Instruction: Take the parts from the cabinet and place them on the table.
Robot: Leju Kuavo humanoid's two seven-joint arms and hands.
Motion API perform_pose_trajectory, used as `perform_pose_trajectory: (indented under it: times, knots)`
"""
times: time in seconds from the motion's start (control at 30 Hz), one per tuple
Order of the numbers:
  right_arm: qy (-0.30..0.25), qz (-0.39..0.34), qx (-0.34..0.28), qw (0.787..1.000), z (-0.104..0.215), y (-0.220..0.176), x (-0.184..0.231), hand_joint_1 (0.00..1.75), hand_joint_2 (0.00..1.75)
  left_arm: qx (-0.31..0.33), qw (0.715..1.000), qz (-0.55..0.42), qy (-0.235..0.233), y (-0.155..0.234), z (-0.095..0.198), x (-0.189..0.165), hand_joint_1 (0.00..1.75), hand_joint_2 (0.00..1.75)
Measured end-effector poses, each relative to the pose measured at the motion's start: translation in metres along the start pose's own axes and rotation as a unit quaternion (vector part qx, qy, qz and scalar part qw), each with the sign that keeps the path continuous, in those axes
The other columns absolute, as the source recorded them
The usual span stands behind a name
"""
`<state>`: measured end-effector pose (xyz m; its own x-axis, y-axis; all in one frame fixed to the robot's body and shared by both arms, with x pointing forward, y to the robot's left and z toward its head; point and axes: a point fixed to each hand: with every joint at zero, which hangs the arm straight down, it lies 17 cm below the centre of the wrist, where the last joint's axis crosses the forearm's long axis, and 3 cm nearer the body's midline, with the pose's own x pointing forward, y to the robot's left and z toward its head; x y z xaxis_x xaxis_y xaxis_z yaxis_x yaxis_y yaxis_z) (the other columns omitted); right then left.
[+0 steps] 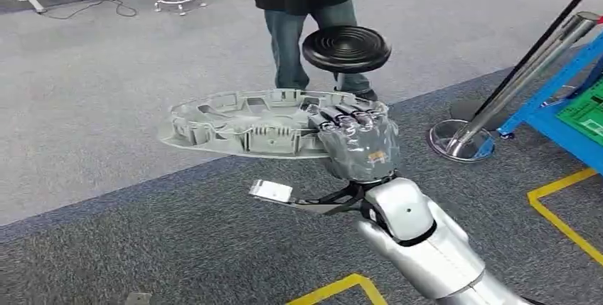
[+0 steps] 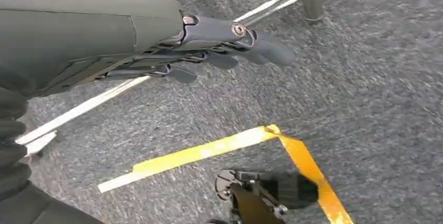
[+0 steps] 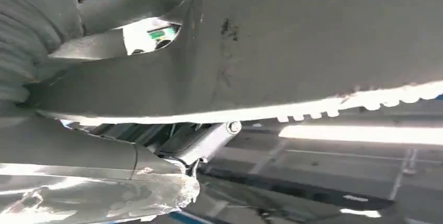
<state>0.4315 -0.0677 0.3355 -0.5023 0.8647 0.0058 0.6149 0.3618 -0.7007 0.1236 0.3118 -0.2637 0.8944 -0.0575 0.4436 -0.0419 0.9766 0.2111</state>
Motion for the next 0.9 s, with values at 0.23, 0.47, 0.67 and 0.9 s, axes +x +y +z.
perform_pose_trajectory:
  times: [0.23,0.47,0.67,0.9]
  knots:
    - [0.003,0.004,0.004,1.0,0.004,0.002,-0.005,1.75,1.75,0.001,1.0,-0.001,-0.001,0.007,-0.002,0.003,0.0,1.75]
    - [0.003,0.006,0.004,1.0,0.004,0.002,-0.007,1.75,1.75,-0.004,1.0,0.001,0.002,0.009,-0.003,0.002,0.0,1.75]
    - [0.007,0.006,0.007,1.0,0.006,0.003,-0.009,1.75,1.75,0.001,1.0,-0.001,0.002,0.021,-0.006,0.004,0.0,1.75]
    - [0.011,0.006,0.011,1.0,0.01,0.006,-0.011,1.75,1.75,0.008,1.0,-0.004,0.001,0.035,-0.009,0.006,0.0,1.75]
